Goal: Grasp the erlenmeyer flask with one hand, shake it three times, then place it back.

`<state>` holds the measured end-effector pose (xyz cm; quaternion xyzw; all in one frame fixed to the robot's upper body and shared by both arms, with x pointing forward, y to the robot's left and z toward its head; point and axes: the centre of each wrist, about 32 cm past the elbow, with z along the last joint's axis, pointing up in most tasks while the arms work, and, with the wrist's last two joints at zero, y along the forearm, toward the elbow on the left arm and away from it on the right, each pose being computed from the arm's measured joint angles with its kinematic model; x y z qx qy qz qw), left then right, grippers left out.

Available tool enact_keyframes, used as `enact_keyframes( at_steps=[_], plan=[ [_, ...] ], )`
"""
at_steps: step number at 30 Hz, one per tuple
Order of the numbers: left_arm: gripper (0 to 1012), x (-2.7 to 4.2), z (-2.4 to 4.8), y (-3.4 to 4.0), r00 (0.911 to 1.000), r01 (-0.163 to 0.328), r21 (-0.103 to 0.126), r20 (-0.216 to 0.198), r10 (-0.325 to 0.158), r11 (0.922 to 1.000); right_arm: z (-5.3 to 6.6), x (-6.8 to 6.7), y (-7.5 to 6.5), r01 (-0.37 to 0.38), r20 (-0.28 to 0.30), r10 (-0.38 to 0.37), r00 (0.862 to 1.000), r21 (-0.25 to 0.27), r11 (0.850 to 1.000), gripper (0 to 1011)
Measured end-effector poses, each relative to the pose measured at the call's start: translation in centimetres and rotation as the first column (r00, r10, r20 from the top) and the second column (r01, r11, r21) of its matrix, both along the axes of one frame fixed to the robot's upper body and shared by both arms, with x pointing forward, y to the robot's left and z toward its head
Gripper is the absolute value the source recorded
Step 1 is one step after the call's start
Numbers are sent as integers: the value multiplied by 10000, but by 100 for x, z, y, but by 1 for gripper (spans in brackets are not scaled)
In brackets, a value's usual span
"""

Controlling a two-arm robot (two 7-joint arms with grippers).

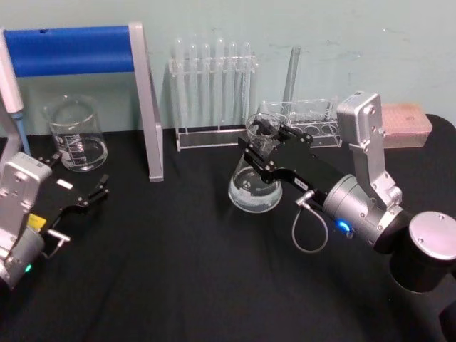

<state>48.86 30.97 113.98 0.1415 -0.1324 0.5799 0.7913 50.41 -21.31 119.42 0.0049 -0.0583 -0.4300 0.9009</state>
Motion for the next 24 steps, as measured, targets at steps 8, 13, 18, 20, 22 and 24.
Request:
enact_keyframes(
  at_steps=[8, 13, 18, 20, 22, 24],
  plan=[
    [1001, 0, 0, 0, 10000, 0, 1, 0, 0, 10000, -69, -2, 12, -92, -173, 91, 9998, -53, 9999, 449],
    [1001, 0, 0, 0, 10000, 0, -1, -1, 0, 10000, -148, -11, 25, -160, -355, 157, 9992, -64, 9999, 449],
    [1001, 0, 0, 0, 10000, 0, 0, 0, 0, 10000, -204, -19, 32, -198, -491, 194, 9986, -77, 9998, 449],
    [1001, 0, 0, 0, 10000, 0, 0, 0, 0, 10000, -229, -25, 34, -205, -542, 201, 9983, -75, 9998, 449],
    [1001, 0, 0, 0, 10000, 0, 0, 0, 0, 10000, -254, -29, 33, -206, -588, 201, 9981, -67, 9998, 450],
    [1001, 0, 0, 0, 10000, 0, 0, 0, 0, 10000, -279, -31, 29, -201, -630, 196, 9978, -66, 9998, 449]
  ],
)
